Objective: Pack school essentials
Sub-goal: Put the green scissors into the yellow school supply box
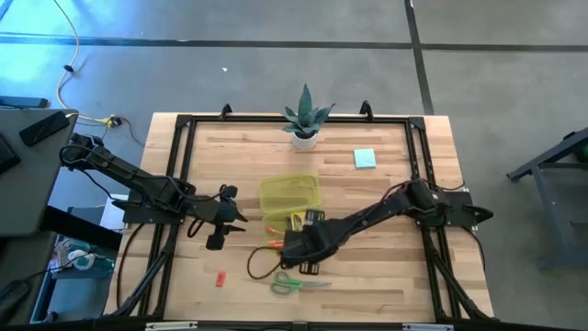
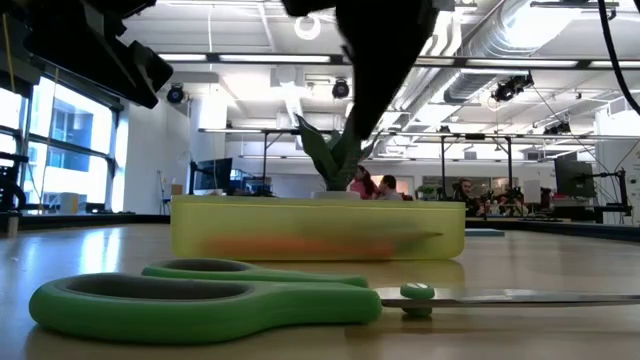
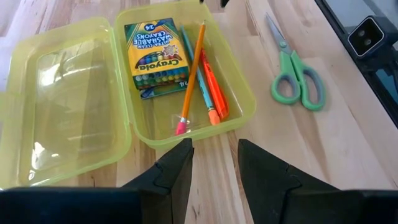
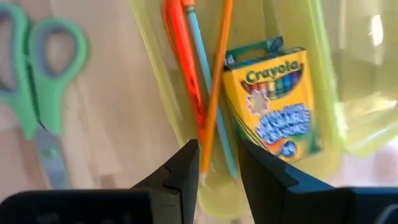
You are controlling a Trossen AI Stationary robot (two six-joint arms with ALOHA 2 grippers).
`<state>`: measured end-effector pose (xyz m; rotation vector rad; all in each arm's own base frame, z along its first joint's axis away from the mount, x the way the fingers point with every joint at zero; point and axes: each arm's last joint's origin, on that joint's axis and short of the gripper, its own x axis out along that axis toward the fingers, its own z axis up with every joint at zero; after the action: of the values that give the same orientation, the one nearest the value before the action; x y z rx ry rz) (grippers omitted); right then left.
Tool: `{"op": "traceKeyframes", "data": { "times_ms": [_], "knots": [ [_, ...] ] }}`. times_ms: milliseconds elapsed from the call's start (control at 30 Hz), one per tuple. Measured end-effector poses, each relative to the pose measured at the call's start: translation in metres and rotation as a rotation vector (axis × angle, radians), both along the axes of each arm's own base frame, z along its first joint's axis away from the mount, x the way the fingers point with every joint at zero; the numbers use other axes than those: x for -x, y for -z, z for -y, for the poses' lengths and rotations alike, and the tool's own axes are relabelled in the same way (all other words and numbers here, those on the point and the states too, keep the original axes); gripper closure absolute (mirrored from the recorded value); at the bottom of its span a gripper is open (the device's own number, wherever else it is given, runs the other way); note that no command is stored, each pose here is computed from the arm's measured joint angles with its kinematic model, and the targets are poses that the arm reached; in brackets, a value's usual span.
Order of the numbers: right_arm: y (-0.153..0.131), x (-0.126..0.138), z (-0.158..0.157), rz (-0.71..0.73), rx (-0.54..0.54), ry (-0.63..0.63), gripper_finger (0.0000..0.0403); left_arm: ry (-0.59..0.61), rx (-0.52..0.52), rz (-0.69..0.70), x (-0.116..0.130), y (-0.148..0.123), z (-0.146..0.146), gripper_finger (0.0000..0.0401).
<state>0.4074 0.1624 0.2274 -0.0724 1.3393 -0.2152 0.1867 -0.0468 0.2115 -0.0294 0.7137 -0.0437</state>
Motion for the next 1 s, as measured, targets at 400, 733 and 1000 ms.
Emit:
{"op": "traceKeyframes", "data": {
  "times_ms": [400,733,1000],
  "knots": [
    [-0.004,0.039,-0.003,-0.204,0.240,0.127,0.0300,-0.013,0.016,-0.001,0.000,0.000,0.000,0.0281],
    [-0.008,0.049,-0.022,-0.176,0.173,0.139,0.0300,-0.013,0.015,-0.004,0.000,0.000,0.000,0.0281],
    [0.016,0.055,-0.045,-0.168,0.061,0.126,0.0300,-0.013,0.016,0.000,0.000,0.000,0.000,0.0281]
  ]
}}
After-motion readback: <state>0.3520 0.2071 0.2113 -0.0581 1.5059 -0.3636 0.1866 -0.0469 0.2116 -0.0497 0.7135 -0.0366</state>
